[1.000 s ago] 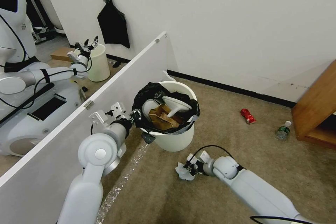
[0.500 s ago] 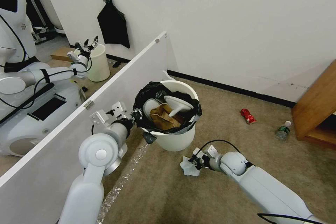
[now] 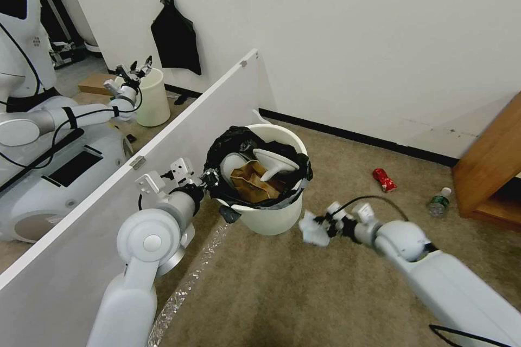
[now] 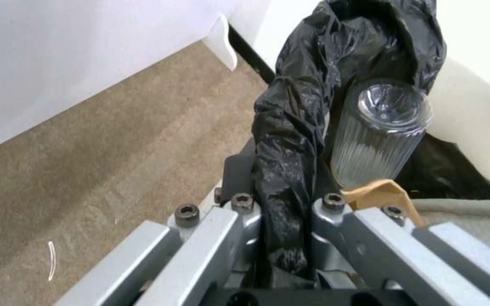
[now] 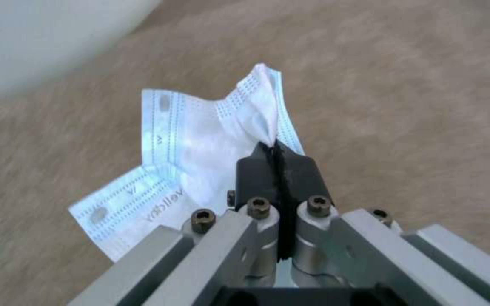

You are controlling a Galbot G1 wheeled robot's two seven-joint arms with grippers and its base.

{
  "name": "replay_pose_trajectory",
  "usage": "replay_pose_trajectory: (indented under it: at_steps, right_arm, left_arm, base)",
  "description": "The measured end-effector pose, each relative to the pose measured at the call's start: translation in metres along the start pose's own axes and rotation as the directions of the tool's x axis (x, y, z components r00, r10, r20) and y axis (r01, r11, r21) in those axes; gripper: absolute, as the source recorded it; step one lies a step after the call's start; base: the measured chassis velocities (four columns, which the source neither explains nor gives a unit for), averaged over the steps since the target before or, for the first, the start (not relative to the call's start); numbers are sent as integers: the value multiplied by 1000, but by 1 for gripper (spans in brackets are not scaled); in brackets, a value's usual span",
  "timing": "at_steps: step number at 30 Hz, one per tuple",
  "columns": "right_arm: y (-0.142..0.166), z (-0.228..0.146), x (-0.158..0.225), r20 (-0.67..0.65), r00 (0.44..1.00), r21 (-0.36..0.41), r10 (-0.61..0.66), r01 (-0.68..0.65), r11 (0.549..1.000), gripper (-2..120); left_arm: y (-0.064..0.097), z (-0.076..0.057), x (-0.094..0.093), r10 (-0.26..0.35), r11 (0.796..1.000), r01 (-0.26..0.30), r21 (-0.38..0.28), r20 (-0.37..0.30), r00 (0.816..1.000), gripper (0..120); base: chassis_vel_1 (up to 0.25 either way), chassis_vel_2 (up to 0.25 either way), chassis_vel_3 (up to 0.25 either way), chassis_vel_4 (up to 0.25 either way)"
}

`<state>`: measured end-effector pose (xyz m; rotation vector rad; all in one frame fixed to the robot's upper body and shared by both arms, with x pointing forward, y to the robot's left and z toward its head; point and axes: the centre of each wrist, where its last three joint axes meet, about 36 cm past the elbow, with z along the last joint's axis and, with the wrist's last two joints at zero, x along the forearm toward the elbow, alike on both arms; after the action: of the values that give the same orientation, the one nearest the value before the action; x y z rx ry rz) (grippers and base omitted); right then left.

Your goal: Pick up the trash bin, then pick up the garbage from the floor and place it into the trash bin.

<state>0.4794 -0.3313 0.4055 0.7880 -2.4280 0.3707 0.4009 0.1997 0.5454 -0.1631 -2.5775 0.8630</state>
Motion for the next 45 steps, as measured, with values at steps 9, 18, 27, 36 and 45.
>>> replay_pose_trajectory:
  at_steps: [9, 18, 27, 36, 45]
  right_arm:
    - [-34, -32, 44, 148, 977, -51, 155, -149, 987, 0]
    - [-41, -76, 82, 315, 921, -80, 231, -217, 973, 0]
    - [-34, -107, 121, 481, 844, -66, 237, -235, 970, 0]
    - [-13, -133, 146, 626, 759, -33, 177, -200, 979, 0]
    - [11, -145, 154, 720, 693, 67, 27, -108, 992, 0]
  left_arm:
    - [2, -6, 10, 0, 1000, 0, -12, 5, 1000, 4]
    - [1, -8, 10, 2, 1000, -2, -19, -2, 1000, 4]
    - [-1, -5, 11, -20, 999, 20, -27, -27, 999, 4]
    - [-3, 0, 10, -27, 999, 26, -31, -53, 998, 4]
    - [-8, 10, 0, -14, 999, 11, -35, -92, 996, 4]
  base:
    - [0, 0, 0, 0]
    - [0, 0, 0, 0]
    - [0, 0, 0, 0]
    - [0, 0, 0, 0]
    - [0, 0, 0, 0]
